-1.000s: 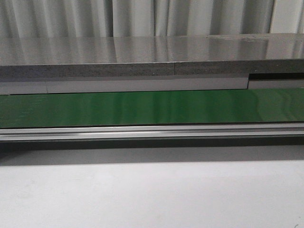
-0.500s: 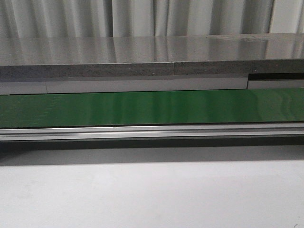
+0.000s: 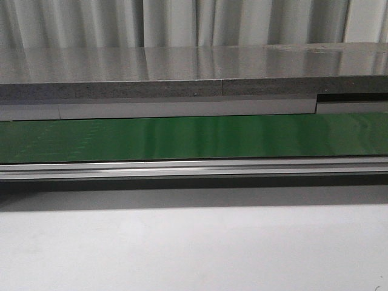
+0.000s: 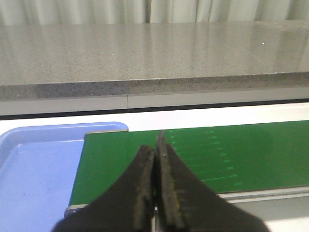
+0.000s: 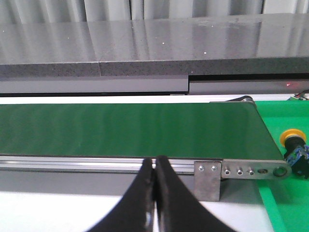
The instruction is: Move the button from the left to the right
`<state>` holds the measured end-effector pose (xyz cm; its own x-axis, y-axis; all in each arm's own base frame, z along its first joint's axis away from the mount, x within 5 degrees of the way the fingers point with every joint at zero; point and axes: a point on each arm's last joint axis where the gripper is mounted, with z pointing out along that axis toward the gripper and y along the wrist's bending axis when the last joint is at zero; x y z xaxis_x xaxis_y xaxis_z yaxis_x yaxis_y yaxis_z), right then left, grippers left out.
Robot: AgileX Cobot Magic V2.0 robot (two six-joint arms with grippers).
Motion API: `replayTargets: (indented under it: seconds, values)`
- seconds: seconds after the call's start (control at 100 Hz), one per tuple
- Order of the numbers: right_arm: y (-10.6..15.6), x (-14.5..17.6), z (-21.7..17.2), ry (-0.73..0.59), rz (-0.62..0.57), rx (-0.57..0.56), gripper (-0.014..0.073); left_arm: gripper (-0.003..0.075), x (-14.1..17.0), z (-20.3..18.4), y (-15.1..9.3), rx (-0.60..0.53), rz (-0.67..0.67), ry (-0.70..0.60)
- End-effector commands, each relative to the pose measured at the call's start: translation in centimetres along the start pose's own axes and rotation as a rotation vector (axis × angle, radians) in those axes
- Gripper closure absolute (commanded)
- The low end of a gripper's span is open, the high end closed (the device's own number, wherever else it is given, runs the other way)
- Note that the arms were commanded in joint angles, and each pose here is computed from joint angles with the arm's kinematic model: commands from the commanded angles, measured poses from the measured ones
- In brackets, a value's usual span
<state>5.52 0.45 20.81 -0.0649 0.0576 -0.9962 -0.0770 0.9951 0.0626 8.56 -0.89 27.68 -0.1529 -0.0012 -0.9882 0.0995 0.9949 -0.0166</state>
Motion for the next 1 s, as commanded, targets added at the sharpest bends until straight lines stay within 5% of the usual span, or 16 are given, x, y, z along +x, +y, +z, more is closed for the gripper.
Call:
replayTargets:
  seconds: [0.0,0.99]
  values:
    - [0.1,-1.1,-0.5,-0.137,-0.007,-0.009,0.0662,0.074,-1.8,-0.2,0.0,0.002,-0.008,-0.114]
    - [0.0,0.3,0.0,-0.104,0.032,-0.011,0.0662,0.074,-1.8,-0.2,0.0,0.002,-0.008,-0.112]
